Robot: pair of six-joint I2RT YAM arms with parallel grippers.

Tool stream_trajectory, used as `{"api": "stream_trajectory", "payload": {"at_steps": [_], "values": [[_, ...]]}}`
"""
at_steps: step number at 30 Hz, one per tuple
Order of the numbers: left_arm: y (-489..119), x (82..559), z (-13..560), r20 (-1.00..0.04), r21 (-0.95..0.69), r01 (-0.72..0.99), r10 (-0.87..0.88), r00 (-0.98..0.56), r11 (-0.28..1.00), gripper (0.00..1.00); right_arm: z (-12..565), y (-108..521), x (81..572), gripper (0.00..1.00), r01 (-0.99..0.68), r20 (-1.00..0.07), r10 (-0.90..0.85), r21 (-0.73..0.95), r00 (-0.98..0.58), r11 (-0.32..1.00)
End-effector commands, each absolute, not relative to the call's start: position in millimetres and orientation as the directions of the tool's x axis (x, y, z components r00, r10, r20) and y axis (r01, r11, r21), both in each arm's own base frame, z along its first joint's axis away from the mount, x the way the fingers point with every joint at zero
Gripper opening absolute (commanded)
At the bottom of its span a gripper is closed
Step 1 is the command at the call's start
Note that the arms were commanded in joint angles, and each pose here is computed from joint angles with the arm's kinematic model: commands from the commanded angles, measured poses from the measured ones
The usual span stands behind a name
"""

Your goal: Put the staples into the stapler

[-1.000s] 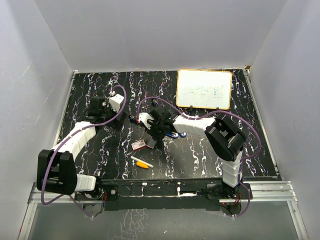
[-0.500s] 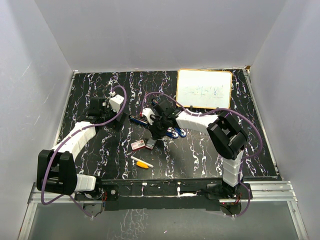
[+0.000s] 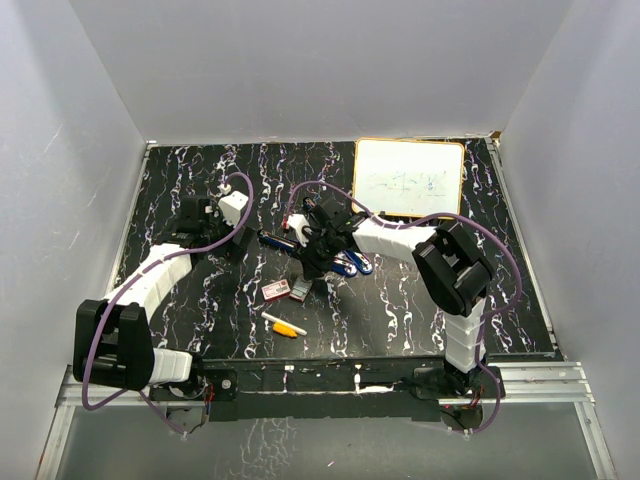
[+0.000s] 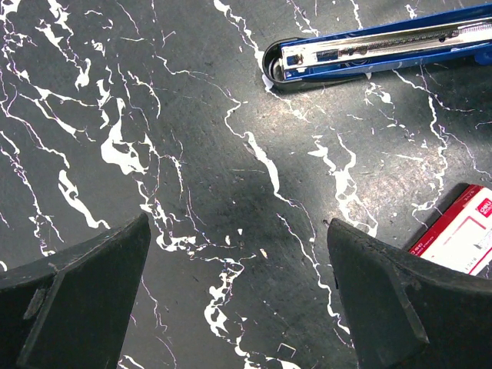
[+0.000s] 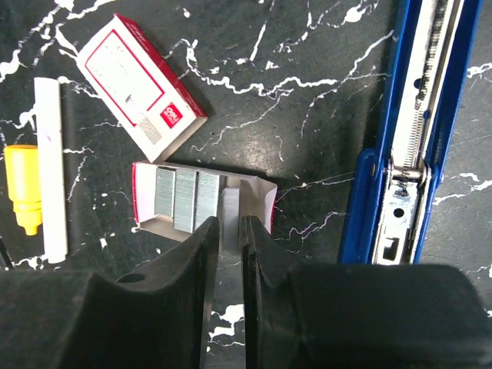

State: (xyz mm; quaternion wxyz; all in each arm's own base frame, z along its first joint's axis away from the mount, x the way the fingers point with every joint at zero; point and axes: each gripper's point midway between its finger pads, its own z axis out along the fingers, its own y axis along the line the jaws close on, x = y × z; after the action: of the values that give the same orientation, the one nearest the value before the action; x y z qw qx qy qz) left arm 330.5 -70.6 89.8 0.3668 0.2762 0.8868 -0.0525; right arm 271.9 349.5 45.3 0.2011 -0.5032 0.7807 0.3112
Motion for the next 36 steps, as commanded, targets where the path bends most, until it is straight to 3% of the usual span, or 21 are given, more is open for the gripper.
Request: {"api": "stream_trajectory", "payload": {"at_steps": [1,6,17,36], "values": [[-74,329,105,-0.706,0.107,0.542,0.448,-0.548,0.834,0.97,49,357,288,0.24,-0.913,-0.646,-0.648,0.250,-0.405,0.322],[-74,328,103,-0.702,0.107,0.542,0.449,-0.552,0.833,0.97,55,358,286,0.33,-0.917,-0.656,-0.643,0.250,-0.396,0.310],[-74,325,99,-0.700,0.102,0.544,0.449,-0.556,0.833,0.97,70,362,287,0.39,-0.929,-0.686,-0.628,0.232,-0.366,0.287],[-73,323,96,-0.693,0.102,0.549,0.455,-0.559,0.829,0.97,58,364,293,0.30,-0.938,-0.661,-0.686,0.085,-0.305,0.335]]}}
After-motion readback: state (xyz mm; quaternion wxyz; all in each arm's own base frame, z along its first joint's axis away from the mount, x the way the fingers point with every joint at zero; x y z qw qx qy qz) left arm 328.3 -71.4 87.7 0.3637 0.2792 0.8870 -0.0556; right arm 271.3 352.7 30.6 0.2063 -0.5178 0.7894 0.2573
